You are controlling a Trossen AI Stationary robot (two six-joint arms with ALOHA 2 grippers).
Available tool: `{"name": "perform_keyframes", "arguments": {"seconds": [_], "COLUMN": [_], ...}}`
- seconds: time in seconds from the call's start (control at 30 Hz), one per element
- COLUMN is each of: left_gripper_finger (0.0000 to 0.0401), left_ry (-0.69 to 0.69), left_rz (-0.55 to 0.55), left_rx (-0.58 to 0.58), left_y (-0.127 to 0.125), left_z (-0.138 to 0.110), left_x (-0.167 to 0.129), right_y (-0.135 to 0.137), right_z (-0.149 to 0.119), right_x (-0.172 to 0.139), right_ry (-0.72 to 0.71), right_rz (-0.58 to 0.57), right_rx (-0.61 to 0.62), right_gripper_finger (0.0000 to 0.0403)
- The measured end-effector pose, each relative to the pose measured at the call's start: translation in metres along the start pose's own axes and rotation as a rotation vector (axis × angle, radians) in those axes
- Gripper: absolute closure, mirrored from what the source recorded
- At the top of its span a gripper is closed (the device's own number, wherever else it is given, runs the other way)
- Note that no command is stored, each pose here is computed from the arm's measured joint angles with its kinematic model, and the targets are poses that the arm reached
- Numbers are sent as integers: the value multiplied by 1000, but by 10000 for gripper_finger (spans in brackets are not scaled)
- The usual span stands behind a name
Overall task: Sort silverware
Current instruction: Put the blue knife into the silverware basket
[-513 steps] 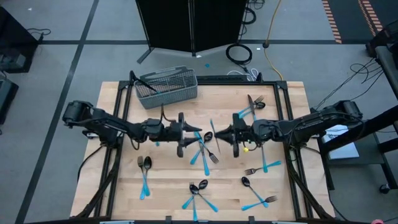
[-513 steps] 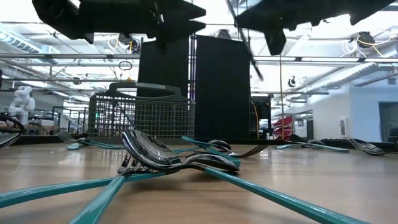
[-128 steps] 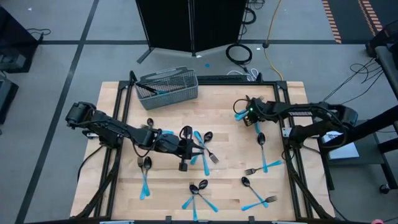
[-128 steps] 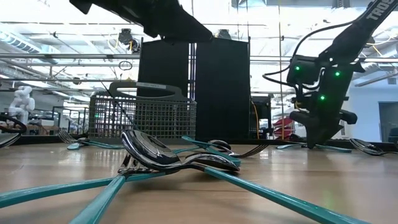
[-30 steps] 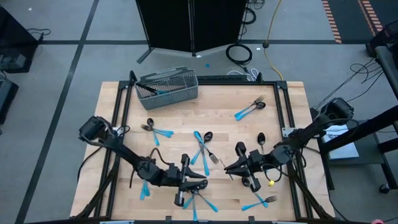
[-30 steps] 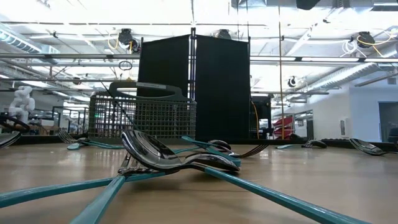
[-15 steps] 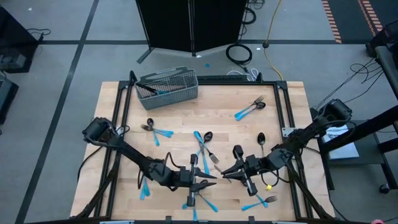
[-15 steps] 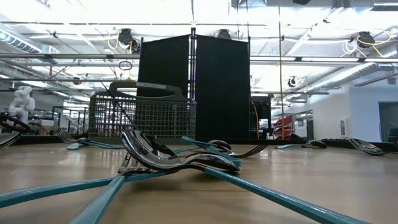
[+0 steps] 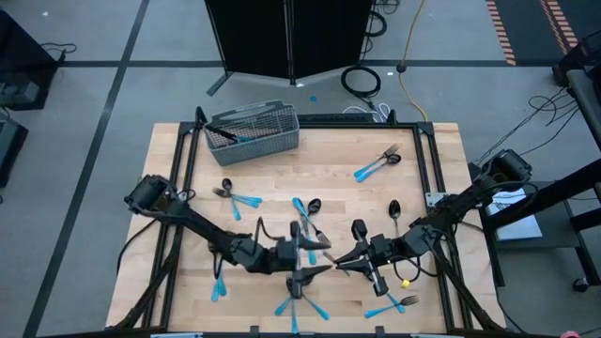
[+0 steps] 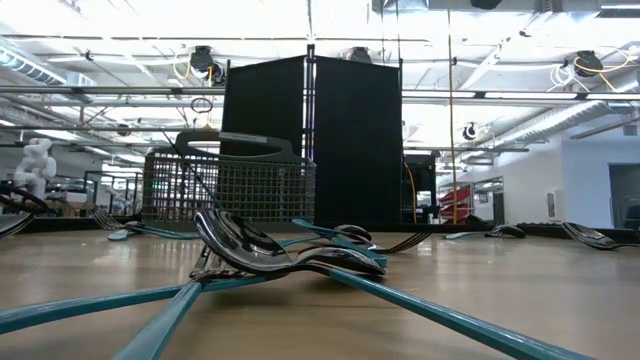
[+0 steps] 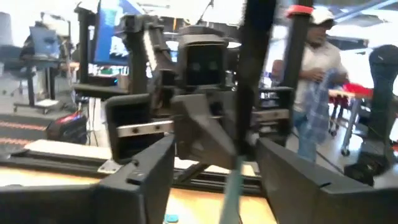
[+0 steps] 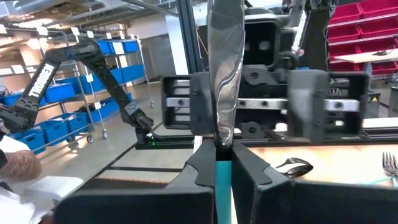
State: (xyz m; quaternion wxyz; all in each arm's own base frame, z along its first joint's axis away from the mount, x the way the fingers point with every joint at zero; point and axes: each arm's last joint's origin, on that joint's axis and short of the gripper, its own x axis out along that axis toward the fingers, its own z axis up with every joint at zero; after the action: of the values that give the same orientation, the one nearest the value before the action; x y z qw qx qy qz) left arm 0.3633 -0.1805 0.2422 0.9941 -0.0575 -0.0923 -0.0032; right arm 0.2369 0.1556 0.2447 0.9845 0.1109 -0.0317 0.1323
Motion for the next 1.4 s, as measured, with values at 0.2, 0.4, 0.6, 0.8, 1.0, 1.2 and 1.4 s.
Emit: {"name": "perform_keyframes", "arguments": {"seconds": [0.2,0.4,0.6,0.8,1.0,1.2,1.4], "left_gripper_finger": [149,147,147,147,154,185,222], "left_ry": [-4,-24,-31,23,20,30,29], "left_rz": [-26,-79,-79,-79,-69,-53,-46], "left_rx": [0,-6,-1,22,21,21,21], "left_y": [7,9,8,6,7,12,14], "left_z": [0,6,15,13,14,13,13], "left_x": [4,9,17,20,20,22,23], "right_y": [0,0,-5,-5,-6,-6,-5], "right_z": [-1,-1,0,1,1,3,5], "right_x": [0,0,1,1,1,1,1], "right_ry": [16,8,-2,-6,-10,-28,-51], "right_rz": [18,9,-37,-54,-71,-77,-76], "right_rx": [-5,-17,-17,-27,-42,-55,-68], "right_gripper_finger": [399,399,399,399,398,398,398]}}
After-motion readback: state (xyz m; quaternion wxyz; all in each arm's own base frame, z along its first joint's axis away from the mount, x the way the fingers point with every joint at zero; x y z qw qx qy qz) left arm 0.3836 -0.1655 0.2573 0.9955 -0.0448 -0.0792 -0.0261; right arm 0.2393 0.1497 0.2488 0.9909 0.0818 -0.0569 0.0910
